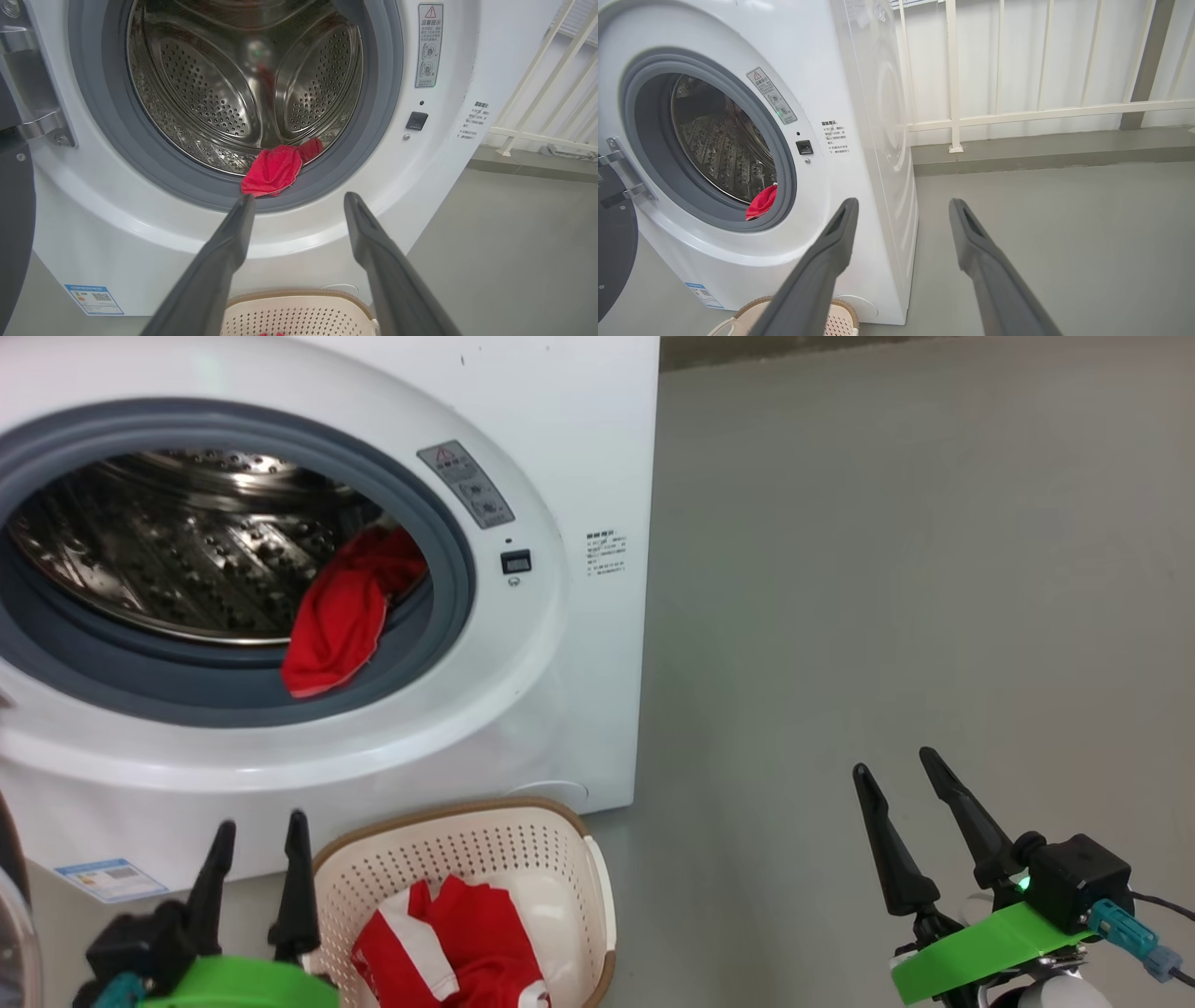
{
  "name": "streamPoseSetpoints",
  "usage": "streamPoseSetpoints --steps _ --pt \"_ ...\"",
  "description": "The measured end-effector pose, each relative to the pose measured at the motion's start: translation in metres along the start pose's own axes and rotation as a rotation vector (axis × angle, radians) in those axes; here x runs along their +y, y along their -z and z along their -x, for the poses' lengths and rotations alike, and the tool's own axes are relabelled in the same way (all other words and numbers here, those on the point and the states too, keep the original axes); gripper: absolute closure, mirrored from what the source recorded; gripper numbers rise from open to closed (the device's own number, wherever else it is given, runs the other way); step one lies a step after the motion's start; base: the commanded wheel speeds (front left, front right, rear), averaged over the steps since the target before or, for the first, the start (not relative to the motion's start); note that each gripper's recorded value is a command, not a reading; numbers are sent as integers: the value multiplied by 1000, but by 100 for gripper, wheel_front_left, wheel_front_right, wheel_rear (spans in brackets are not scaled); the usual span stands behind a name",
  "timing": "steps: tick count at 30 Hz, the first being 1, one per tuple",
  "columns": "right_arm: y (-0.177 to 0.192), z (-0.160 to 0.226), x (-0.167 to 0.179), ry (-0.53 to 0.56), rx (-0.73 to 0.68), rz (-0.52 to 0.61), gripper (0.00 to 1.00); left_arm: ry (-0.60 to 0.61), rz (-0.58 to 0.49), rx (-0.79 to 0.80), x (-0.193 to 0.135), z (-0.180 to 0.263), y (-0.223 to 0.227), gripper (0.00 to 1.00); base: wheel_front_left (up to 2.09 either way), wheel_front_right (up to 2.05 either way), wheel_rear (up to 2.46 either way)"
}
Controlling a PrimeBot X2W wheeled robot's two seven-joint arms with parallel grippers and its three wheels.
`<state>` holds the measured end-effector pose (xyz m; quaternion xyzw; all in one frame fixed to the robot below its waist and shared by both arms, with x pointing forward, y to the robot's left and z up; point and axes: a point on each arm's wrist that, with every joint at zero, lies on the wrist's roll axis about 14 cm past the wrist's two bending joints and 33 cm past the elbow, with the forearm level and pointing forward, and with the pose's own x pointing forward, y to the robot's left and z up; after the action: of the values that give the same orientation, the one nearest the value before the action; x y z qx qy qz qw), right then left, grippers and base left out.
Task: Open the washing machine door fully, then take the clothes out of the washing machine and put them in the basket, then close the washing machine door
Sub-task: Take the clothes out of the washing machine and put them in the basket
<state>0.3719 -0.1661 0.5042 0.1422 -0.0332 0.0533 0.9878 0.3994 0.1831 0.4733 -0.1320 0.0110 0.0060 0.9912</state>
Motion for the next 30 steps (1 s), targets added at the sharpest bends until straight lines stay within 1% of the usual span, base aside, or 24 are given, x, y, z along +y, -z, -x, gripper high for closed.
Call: streamPoseSetpoints --steps 4,10,13,17,23,26,30 --pt "8 -5 -5 7 24 4 0 12 2 -9 -6 -21 -3 0 0 0 0" --pt "14 -25 -9 7 35 9 0 41 -23 -33 -15 -63 -10 0 0 0 0" --pt "21 -35 -11 7 48 9 0 41 -21 -57 -15 -88 -17 0 0 0 0" --pt "32 -49 -13 1 71 8 0 44 -15 -61 -14 -115 -15 0 0 0 0" --pt "53 -70 -16 -6 106 5 0 4 2 -87 2 -161 -17 0 0 0 0" --pt "66 -77 -20 -3 130 4 0 6 7 -96 5 -184 -17 0 0 0 0" --pt "84 -84 -25 3 166 4 0 -3 22 -65 8 -207 -1 0 0 0 0"
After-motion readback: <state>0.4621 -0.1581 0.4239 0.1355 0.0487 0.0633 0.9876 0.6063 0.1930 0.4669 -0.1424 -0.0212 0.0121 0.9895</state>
